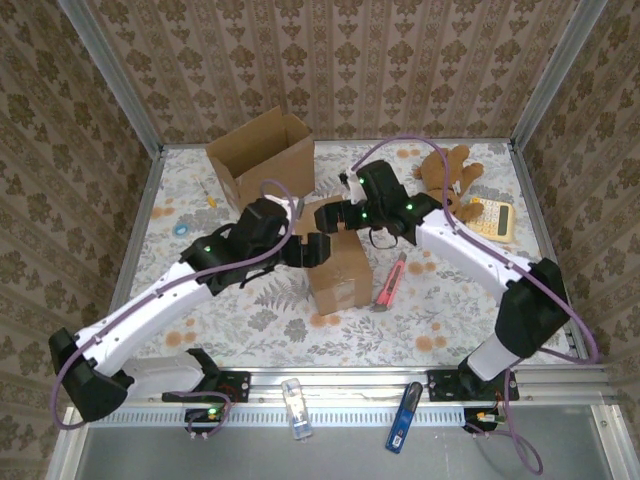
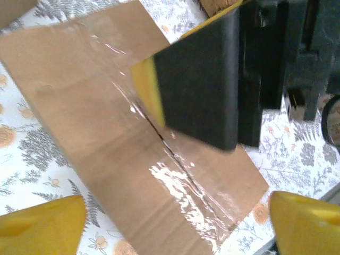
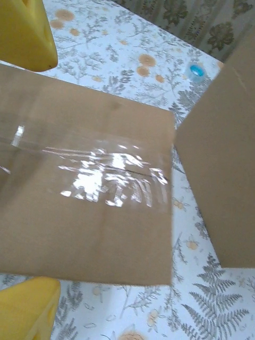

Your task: Unpack the express box

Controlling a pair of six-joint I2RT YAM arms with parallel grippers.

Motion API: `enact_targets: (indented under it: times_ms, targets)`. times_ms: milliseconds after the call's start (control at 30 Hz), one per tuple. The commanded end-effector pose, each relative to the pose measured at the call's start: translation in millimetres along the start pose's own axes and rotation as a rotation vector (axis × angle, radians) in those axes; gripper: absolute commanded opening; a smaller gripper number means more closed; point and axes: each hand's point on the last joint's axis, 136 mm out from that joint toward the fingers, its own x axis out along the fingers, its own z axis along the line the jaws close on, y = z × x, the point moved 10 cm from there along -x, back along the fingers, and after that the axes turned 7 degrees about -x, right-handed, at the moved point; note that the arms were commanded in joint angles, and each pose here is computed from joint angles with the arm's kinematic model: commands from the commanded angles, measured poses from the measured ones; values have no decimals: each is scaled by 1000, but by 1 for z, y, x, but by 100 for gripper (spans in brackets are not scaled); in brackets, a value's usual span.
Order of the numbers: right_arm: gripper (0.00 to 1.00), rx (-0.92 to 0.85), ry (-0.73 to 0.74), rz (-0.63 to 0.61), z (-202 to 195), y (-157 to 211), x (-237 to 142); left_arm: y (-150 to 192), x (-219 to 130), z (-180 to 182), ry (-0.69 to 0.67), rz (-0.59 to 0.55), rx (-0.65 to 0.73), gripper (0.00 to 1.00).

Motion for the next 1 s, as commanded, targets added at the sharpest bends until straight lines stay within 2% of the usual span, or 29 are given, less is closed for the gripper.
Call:
enact_targets:
  times_ms: [0, 167, 300, 433, 567, 733, 967]
  targets:
    - [100, 36, -15, -19, -11, -17, 12, 11, 2, 21, -46, 25, -33, 77]
    - [100, 44, -21, -15, -18, -26, 24, 26, 6, 46, -151, 44, -70, 51]
    - [100, 69, -97, -2, -17, -28, 40, 37, 21, 55, -149, 82, -95, 26]
    - [99, 110, -210, -2, -12, -29, 52, 45, 34, 58, -128, 116, -114, 8]
    - [98, 129, -267, -2, -8, -29, 59, 49, 40, 58, -120, 127, -119, 5]
    - [98, 133, -255, 6, -7, -27, 61, 50, 40, 59, -127, 118, -117, 5]
    - [100, 132, -96, -19, -14, -28, 44, 48, 37, 57, -123, 110, -112, 5]
